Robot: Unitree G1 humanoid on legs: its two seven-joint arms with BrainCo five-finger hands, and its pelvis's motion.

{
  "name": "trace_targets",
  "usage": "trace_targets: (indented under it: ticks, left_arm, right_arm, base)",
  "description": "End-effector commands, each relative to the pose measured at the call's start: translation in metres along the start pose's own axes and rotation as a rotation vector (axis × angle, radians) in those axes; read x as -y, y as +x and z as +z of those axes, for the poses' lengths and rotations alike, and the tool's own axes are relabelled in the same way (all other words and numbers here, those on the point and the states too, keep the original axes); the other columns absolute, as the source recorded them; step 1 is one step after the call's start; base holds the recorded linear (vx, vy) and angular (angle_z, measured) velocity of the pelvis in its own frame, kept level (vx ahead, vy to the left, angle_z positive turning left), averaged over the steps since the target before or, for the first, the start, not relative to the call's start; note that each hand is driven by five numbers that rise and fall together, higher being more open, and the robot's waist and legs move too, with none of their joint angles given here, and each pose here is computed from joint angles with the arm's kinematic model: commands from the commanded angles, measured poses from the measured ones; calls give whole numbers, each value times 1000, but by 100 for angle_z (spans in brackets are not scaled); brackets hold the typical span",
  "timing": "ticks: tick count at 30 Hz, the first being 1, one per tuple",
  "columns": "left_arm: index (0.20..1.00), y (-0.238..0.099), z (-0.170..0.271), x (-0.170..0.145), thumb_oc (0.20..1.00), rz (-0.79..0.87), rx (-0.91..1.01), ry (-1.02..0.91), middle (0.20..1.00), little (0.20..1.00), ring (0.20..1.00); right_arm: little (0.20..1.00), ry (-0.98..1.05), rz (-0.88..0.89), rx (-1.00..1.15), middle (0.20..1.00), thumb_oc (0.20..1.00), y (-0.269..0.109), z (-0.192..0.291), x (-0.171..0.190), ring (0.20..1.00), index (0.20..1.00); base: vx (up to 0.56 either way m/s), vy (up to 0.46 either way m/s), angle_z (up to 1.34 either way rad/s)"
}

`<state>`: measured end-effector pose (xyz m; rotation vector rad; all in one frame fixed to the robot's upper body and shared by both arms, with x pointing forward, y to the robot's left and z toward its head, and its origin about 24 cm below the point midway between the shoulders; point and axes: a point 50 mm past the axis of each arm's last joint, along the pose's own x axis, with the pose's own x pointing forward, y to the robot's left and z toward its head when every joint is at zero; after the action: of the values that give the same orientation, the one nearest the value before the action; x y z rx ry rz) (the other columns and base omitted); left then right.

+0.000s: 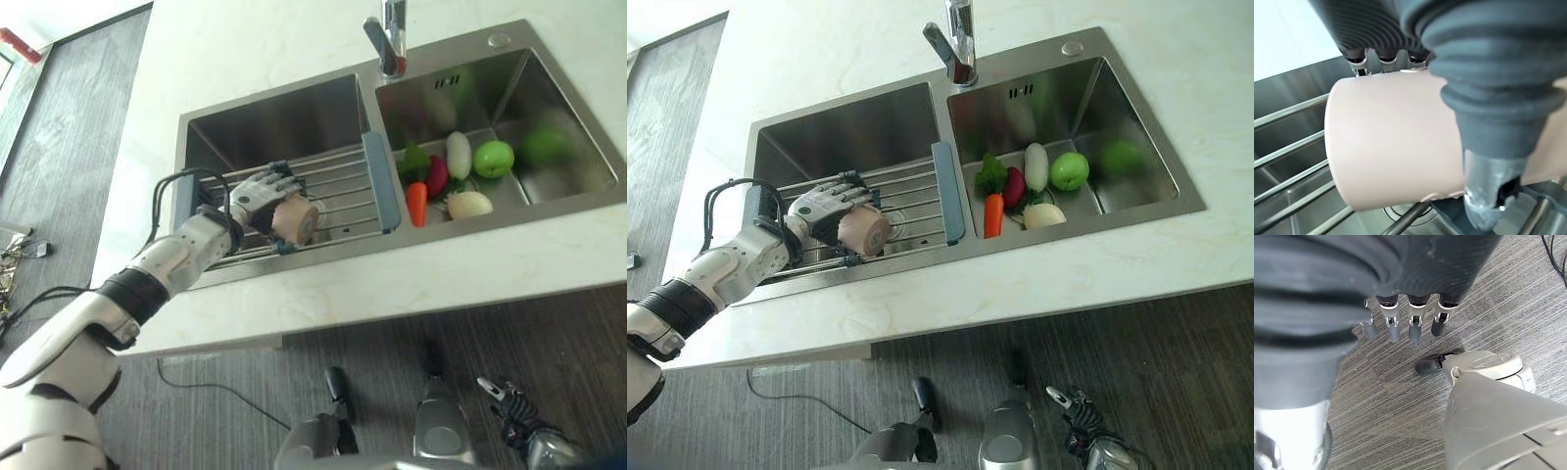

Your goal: Place the dishes in the dishwasher.

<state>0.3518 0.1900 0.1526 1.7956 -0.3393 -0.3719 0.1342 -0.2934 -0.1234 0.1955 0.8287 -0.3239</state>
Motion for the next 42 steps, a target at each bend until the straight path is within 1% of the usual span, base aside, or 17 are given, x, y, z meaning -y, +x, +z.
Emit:
trace_targets:
  ticks: [1, 7, 14, 18, 20, 25, 26, 27, 32, 34, 37, 40, 42]
  left_arm:
    - [1000, -6, -25, -1, 1000, -24, -79, 54, 1000, 1000, 1000]
    - [1000, -7, -29, 7, 1000, -58, -84, 57, 1000, 1000, 1000]
    - [1000, -6, -29, 28, 1000, -120, -107, 71, 1000, 1000, 1000]
    - [1000, -6, -32, 32, 1000, -158, -136, 67, 1000, 1000, 1000]
    - [1000, -5, -32, 36, 1000, -182, -163, 34, 1000, 1000, 1000]
    - [1000, -6, -30, 36, 1000, -239, -158, 37, 1000, 1000, 1000]
    - [799, -6, -31, 35, 799, -246, -157, 43, 799, 799, 799]
    - [200, -6, -30, 35, 200, -250, -151, 51, 200, 200, 200]
    - [200, -7, -31, 30, 200, -273, -97, 133, 200, 200, 200]
    - [200, -10, -30, 36, 200, -331, -62, 157, 200, 200, 200]
    - [200, -9, -26, 44, 200, -391, -24, 138, 200, 200, 200]
    - [200, -8, -21, 52, 200, -416, 6, 114, 200, 200, 200]
    - [200, -9, -22, 53, 200, -411, 2, 139, 200, 200, 200]
  right_arm:
    - [1000, 54, 18, 84, 1000, 1000, 6, 17, -8, 1000, 1000]
    - [1000, 57, 12, 88, 1000, 1000, 6, 19, -7, 1000, 1000]
    - [1000, 40, 17, 87, 1000, 1000, 7, 22, -9, 1000, 1000]
    - [1000, 32, 19, 87, 1000, 1000, 8, 24, -10, 1000, 1000]
    - [1000, 31, 20, 94, 1000, 1000, 9, 26, -11, 1000, 1000]
    - [1000, 35, 18, 98, 1000, 1000, 9, 27, -11, 1000, 1000]
    - [1000, 37, 17, 98, 1000, 1000, 9, 28, -11, 1000, 1000]
    - [1000, 39, 15, 98, 1000, 1000, 9, 27, -10, 1000, 1000]
    - [1000, 39, 10, 104, 1000, 1000, 8, 29, -8, 1000, 1000]
    - [1000, 34, 5, 105, 1000, 1000, 9, 31, -6, 1000, 1000]
    - [1000, 20, 8, 104, 1000, 1000, 9, 34, -6, 1000, 1000]
    - [1000, 5, 9, 109, 1000, 1000, 11, 39, -6, 1000, 1000]
    - [1000, 2, 7, 110, 1000, 1000, 11, 41, -6, 1000, 1000]
  base:
    - [0, 0, 0]
    - [0, 0, 0]
    - [0, 0, 0]
    - [0, 0, 0]
    - [-16, 5, -1]
    - [-6, 1, 0]
    - [0, 0, 0]
    - [0, 0, 0]
    - [0, 0, 0]
    - [0, 0, 0]
    - [0, 0, 0]
    - [14, 36, -8]
    - [1, 18, -3]
